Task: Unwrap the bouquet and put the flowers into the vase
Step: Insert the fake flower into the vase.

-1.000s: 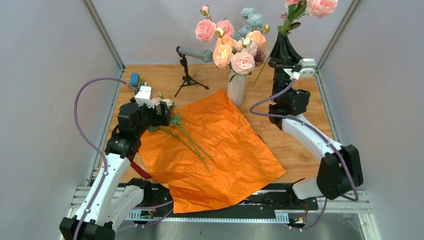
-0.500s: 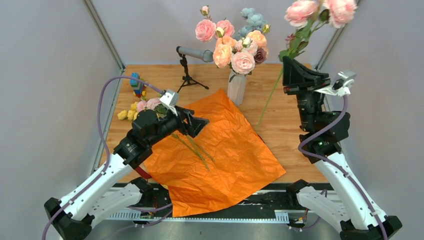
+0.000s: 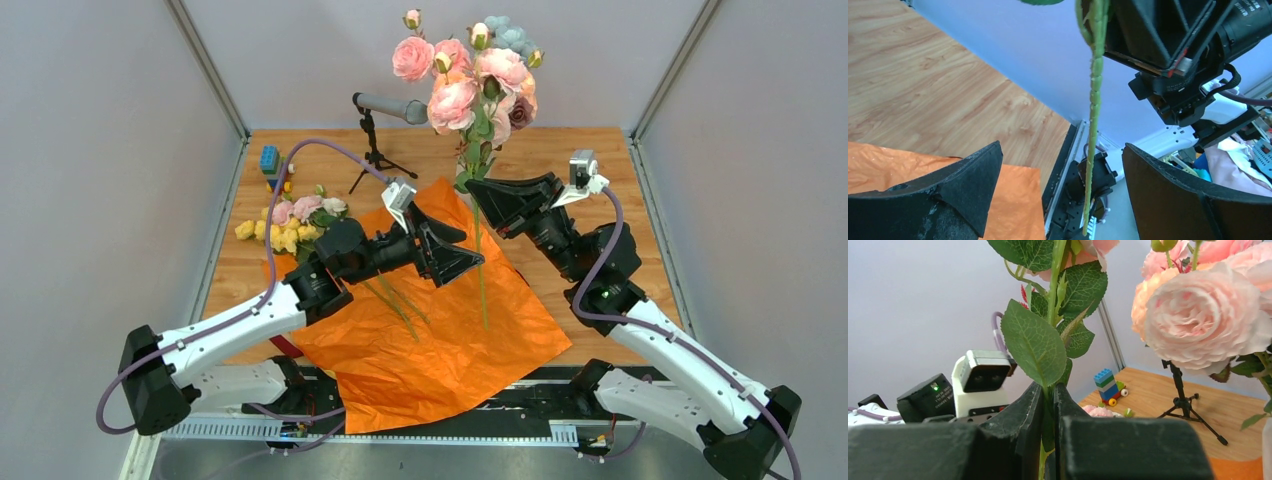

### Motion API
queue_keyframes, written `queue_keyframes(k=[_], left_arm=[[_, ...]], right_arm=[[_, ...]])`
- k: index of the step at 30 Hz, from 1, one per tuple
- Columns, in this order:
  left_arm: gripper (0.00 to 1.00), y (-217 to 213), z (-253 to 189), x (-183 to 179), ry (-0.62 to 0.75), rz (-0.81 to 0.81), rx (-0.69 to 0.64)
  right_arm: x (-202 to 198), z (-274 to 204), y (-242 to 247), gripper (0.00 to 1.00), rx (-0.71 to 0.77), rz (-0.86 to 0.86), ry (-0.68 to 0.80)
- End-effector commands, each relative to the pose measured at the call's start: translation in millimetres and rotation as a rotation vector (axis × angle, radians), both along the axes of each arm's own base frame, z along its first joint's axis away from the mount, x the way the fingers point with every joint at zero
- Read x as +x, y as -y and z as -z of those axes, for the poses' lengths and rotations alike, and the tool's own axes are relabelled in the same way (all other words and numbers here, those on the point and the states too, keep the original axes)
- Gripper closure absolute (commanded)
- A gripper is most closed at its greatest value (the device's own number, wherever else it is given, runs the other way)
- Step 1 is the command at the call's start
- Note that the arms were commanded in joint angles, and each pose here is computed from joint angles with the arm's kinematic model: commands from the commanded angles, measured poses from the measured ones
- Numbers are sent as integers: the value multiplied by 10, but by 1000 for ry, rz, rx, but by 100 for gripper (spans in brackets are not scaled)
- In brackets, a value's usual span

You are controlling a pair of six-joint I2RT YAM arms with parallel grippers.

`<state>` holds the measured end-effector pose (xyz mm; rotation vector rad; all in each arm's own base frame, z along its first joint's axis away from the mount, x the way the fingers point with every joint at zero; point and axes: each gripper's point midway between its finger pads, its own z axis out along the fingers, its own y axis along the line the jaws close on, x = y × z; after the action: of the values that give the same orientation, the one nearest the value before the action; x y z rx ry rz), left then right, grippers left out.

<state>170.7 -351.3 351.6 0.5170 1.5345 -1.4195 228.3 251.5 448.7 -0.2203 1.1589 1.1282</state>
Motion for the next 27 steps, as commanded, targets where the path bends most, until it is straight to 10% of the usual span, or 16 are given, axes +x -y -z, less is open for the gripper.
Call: queue_keyframes(k=[1,6,14,27], left_arm=[[6,88,-408,-72,41,50,-115],[28,222,-411,-158,37,109,-110],[100,211,-346,-176,72,96,-76],[100,-235,66,-10,295,-67,262]], right_arm=[[-141,-293,-5,100,79,-49,76],[-153,-264,-24,100,72,-53,79],[-92,-197,3,99,3,-12,26],[-272,-95,23,17,-308,-90,-29]])
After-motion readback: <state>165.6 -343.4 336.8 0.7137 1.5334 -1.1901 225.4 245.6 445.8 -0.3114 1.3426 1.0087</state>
